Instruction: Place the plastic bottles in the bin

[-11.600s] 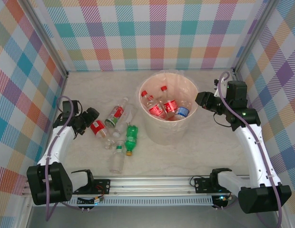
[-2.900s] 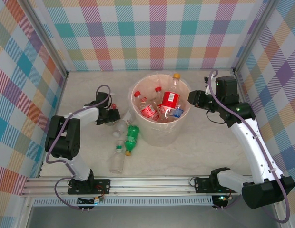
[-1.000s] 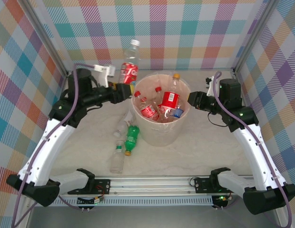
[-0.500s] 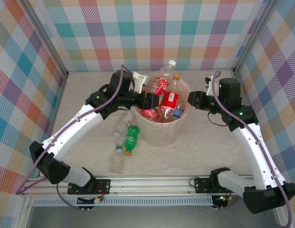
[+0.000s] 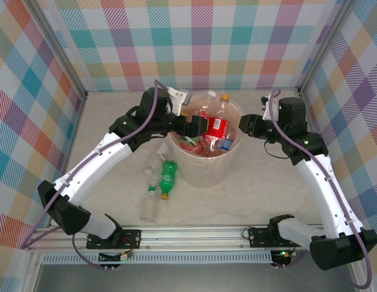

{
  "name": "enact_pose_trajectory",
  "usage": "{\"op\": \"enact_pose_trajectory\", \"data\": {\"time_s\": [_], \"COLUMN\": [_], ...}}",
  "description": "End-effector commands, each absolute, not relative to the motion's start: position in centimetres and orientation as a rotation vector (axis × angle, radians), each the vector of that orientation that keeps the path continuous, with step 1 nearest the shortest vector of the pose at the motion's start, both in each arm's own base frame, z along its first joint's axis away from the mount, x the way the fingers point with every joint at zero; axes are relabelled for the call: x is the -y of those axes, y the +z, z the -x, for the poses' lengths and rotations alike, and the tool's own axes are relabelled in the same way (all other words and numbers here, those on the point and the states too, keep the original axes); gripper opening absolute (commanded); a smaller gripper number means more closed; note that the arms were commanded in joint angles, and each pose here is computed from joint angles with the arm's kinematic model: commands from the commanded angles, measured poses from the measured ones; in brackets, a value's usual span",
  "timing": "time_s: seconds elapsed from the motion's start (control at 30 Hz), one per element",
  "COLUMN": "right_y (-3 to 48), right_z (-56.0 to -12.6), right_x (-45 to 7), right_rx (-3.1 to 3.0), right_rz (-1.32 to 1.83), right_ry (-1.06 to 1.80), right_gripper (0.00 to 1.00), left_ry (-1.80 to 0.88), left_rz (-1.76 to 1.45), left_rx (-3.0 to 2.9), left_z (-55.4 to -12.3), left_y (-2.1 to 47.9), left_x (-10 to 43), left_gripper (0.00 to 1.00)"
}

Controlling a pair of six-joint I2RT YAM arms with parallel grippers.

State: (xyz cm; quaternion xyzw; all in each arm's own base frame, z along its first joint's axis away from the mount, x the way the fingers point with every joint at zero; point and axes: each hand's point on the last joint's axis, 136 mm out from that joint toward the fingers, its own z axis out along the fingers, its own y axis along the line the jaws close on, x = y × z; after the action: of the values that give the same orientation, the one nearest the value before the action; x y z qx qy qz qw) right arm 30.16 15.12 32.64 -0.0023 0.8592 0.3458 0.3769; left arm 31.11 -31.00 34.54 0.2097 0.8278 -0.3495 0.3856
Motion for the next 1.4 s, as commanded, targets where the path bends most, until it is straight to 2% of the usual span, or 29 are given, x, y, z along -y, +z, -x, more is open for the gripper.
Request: {"op": "enact_pose_trajectory", "data": {"time_s": [0.0, 0.07, 0.17, 0.33, 0.43, 0.73, 0.9, 1.13, 1.2, 1.27, 1.37], "right_y": [33.0, 33.1, 32.8, 33.0, 33.3, 32.8, 32.8, 33.0, 33.4, 34.2, 35.6], "right_z": [-30.0, -29.9, -30.0, -30.0, -29.9, -29.9, -30.0, -30.1, -30.1, -30.0, -29.6], "right_x": [-15.5, -15.5, -15.5, -15.5, -15.4, -15.3, -15.5, -15.5, -15.6, -15.7, -15.6], "right_rx": [-2.204, -2.202, -2.208, -2.207, -2.199, -2.206, -2.207, -2.198, -2.183, -2.157, -2.126], "right_rz": [0.037, 0.032, 0.027, 0.028, 0.035, 0.032, 0.033, 0.032, 0.044, 0.055, 0.069], "right_ry": [0.890, 0.887, 0.888, 0.881, 0.870, 0.866, 0.873, 0.873, 0.885, 0.896, 0.898], "right_gripper": [0.28, 0.28, 0.28, 0.28, 0.28, 0.28, 0.28, 0.28, 0.30, 0.40, 0.51], "left_ry": [-0.878, -0.829, -0.785, -0.752, -0.742, -0.699, -0.780, -0.787, -0.763, -0.729, -0.716], "left_rz": [-0.483, -0.461, -0.443, -0.432, -0.446, -0.477, -0.436, -0.436, -0.436, -0.440, -0.445], "left_rx": [-2.013, -2.021, -2.037, -2.099, -2.141, -2.262, -2.280, -2.179, -2.160, -2.143, -2.107], "left_z": [-32.3, -33.2, -34.2, -35.0, -34.7, -33.0, -33.1, -33.6, -33.8, -34.0, -34.0], "left_y": [37.2, 36.9, 36.3, 34.2, 32.8, 27.9, 26.9, 30.6, 31.4, 32.1, 33.2], "left_x": [31.3, 31.1, 31.1, 31.4, 31.7, 32.3, 33.4, 33.3, 32.9, 32.5, 32.2], "left_gripper": [0.97, 0.95, 0.86, 0.61, 0.49, 0.38, 0.37, 0.38, 0.47, 0.57, 0.64]}}
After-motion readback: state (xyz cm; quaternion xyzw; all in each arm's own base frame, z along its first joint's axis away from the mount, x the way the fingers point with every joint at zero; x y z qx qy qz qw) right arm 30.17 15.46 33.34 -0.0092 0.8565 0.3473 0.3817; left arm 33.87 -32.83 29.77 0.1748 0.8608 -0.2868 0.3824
